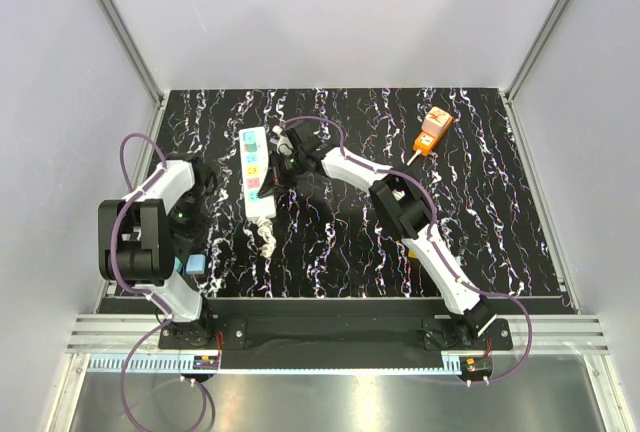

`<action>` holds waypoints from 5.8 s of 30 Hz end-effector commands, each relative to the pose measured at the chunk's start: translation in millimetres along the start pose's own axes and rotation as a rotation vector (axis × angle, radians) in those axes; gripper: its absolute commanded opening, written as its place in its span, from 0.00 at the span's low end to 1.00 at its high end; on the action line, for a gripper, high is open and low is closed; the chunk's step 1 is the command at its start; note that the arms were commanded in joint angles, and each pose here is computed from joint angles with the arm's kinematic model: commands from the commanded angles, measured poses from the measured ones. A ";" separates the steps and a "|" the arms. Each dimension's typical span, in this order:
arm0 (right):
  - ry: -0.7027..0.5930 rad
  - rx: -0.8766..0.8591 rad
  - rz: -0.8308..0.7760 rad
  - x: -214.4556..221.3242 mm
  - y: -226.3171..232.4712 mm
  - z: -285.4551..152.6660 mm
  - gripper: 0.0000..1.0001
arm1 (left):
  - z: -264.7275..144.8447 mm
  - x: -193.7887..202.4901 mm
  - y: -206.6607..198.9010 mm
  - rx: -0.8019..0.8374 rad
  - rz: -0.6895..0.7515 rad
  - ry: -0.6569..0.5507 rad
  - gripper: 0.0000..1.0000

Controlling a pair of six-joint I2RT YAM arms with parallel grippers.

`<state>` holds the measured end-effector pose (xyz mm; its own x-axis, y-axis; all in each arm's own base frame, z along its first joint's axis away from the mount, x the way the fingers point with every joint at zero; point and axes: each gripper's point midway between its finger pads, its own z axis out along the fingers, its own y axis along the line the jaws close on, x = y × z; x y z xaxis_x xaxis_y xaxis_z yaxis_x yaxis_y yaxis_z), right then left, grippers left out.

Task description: Pull the plug off the socket

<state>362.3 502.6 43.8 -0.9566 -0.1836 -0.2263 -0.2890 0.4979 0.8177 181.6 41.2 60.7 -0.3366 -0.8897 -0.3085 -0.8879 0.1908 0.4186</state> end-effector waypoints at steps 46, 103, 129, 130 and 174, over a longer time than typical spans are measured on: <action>0.111 0.237 0.067 41.6 -73.0 28.4 0.00 | -204.7 33.2 21.5 1.358 0.418 -0.238 0.99; 0.034 0.153 0.106 30.1 -68.0 13.9 0.00 | -228.8 -32.2 -297.2 1.313 0.628 -0.612 0.57; -0.111 0.017 0.051 -20.8 -29.4 -12.8 0.00 | -190.9 -32.5 -331.9 1.211 0.653 -0.613 0.10; -0.125 0.009 0.056 -28.7 -27.7 -16.4 0.00 | -190.6 -32.3 -331.3 1.211 0.652 -0.611 0.09; -0.424 -0.068 -0.209 -128.9 66.2 -38.6 0.00 | -192.2 -32.5 -327.6 1.222 0.644 -0.632 0.00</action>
<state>476.4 507.0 57.5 -0.8994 0.0799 -0.4298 -0.3322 0.5141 0.7908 526.7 -63.3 71.7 -0.6301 -0.2478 -0.7359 -0.1733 0.9687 -0.1779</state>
